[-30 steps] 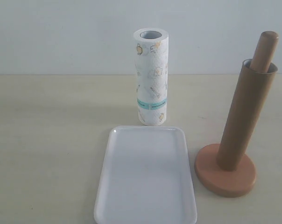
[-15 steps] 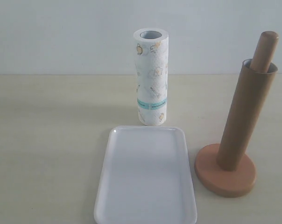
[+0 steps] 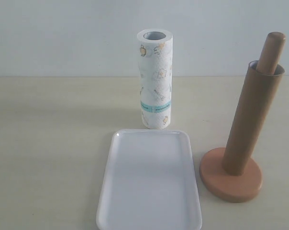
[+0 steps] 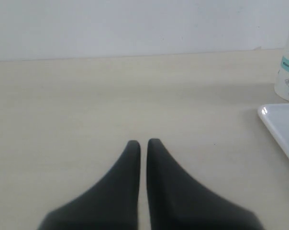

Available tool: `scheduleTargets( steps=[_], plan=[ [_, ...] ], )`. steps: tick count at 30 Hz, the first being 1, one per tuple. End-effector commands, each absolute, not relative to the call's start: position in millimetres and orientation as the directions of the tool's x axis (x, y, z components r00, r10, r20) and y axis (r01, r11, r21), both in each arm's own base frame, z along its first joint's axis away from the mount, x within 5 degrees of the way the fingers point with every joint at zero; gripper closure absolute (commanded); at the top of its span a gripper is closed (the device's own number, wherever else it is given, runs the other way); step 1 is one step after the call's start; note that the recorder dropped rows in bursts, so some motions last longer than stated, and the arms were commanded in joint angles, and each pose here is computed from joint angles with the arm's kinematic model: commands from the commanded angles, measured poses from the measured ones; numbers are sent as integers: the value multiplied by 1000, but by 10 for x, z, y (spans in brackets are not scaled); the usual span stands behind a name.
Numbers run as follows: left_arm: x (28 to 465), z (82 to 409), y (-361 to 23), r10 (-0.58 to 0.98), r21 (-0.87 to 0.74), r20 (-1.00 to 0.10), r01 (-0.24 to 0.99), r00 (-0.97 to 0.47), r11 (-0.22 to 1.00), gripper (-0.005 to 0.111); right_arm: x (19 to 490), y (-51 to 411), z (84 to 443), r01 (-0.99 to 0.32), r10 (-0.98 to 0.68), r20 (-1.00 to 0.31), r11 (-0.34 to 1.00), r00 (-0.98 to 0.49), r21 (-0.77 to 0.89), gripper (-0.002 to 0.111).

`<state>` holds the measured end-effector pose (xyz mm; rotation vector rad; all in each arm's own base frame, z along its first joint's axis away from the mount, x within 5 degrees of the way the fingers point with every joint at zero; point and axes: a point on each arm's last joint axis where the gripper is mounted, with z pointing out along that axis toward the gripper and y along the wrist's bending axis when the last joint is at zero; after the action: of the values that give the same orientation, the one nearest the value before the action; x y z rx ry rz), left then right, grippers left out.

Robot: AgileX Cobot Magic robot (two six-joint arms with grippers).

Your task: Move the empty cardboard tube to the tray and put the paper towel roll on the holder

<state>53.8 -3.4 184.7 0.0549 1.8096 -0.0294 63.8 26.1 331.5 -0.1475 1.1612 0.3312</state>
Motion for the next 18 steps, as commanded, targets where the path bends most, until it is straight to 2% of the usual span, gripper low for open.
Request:
scheduleTargets(
  steps=[1, 5, 10, 13, 18],
  plan=[
    [541, 1850, -34, 18, 7, -975, 51, -222, 999, 102, 1096, 348, 2940, -383, 180, -981, 903, -77, 196, 45],
    [541, 1850, -34, 18, 7, -975, 51, -222, 999, 102, 1286, 485, 2638, -496, 78, -934, 830, -348, 254, 45],
    [541, 1850, -34, 18, 7, -975, 51, -222, 999, 102, 1409, 531, 2346, -510, 27, -854, 792, -519, 335, 45],
    [541, 1850, -34, 18, 7, -975, 51, -222, 999, 102, 1446, 518, 2245, -490, 22, -836, 802, -548, 342, 45],
    [541, 1850, -34, 18, 7, -975, 51, -222, 999, 102, 1480, 509, 2251, -503, 13, -864, 809, -503, 305, 45]
  ],
)
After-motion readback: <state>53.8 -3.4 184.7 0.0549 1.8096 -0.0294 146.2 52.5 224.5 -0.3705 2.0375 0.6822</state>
